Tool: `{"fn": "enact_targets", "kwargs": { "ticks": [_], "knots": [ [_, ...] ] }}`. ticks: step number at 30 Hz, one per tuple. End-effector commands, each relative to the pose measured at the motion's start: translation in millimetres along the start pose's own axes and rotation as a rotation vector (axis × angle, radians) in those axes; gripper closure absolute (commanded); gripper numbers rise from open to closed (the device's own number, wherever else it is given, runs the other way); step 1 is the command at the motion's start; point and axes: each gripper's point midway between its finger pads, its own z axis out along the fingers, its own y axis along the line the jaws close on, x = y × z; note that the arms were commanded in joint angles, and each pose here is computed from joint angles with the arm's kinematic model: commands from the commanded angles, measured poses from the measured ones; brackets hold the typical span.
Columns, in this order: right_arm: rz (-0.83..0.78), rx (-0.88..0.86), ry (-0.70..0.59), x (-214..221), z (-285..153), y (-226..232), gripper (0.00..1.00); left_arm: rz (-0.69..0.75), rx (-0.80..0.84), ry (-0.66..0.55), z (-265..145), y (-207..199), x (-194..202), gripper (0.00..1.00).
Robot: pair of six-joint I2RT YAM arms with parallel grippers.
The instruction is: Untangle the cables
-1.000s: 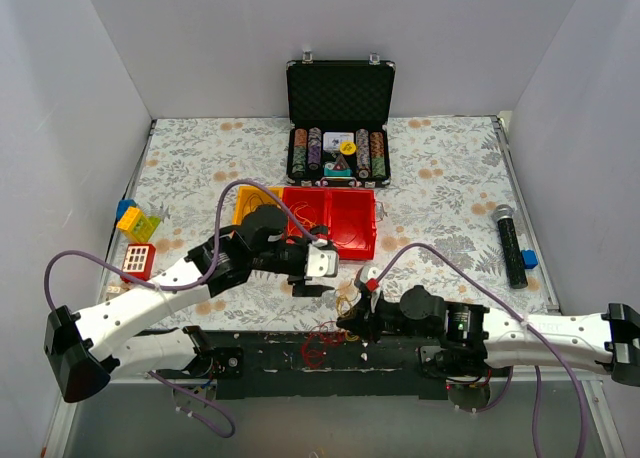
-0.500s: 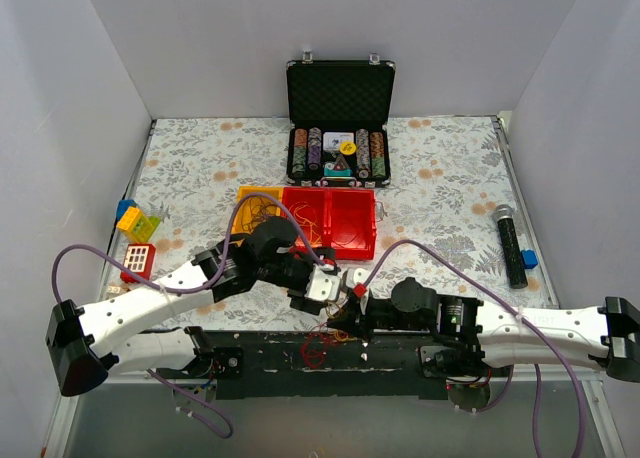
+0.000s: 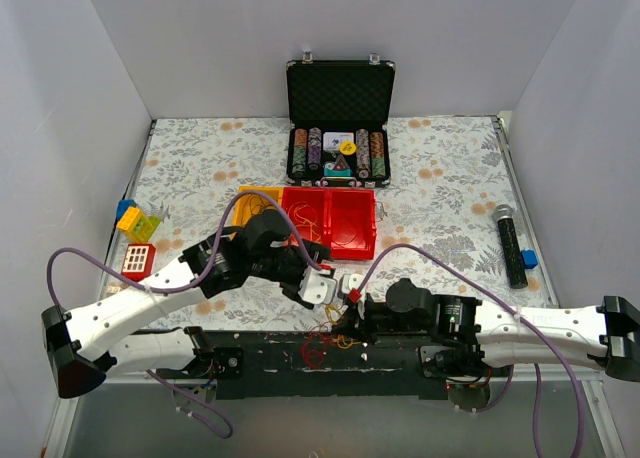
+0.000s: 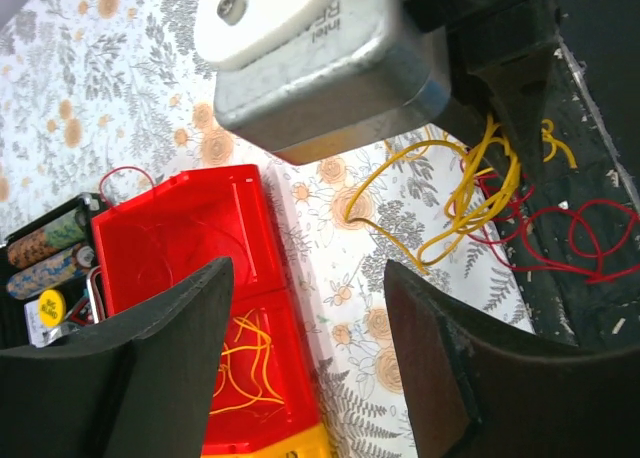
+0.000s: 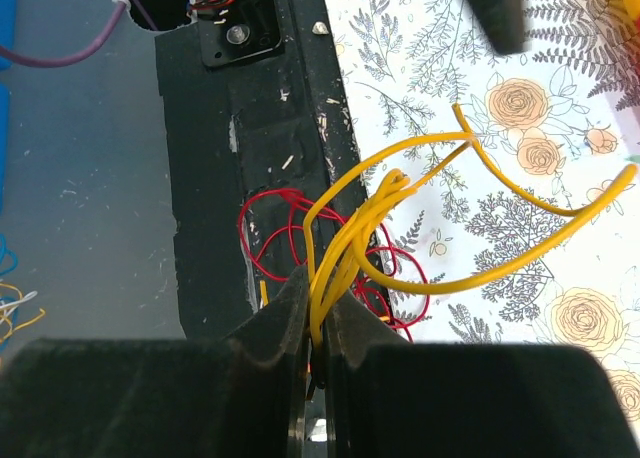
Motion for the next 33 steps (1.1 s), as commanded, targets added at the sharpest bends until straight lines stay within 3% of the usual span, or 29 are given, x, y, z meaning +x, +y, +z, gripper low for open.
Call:
{"fn": "enact_targets", "kwargs": {
  "ticks": [1,15,25,29,33],
  "knots": [
    [-0.037,-0.041,-0.071,-34,-2,10,0.89,0.007,-0.109,-0.033,-6,18,-9,0.44],
    [-0.049,-0.066,-0.100,-50,0,16,0.92,-0.098,0.057,-0.135,3,-9,-28,0.46],
    [-0.071,-0.030,-0.131,-64,6,10,0.93,-0.185,0.076,-0.176,5,-17,-33,0.72],
    [-0.060,0.002,-0.153,-68,5,5,0.93,-0.198,0.072,-0.168,4,-20,-30,0.98],
    [-0.021,0.063,-0.150,-61,4,-6,0.90,-0.170,-0.019,-0.141,2,-4,-25,1.00]
  ]
}}
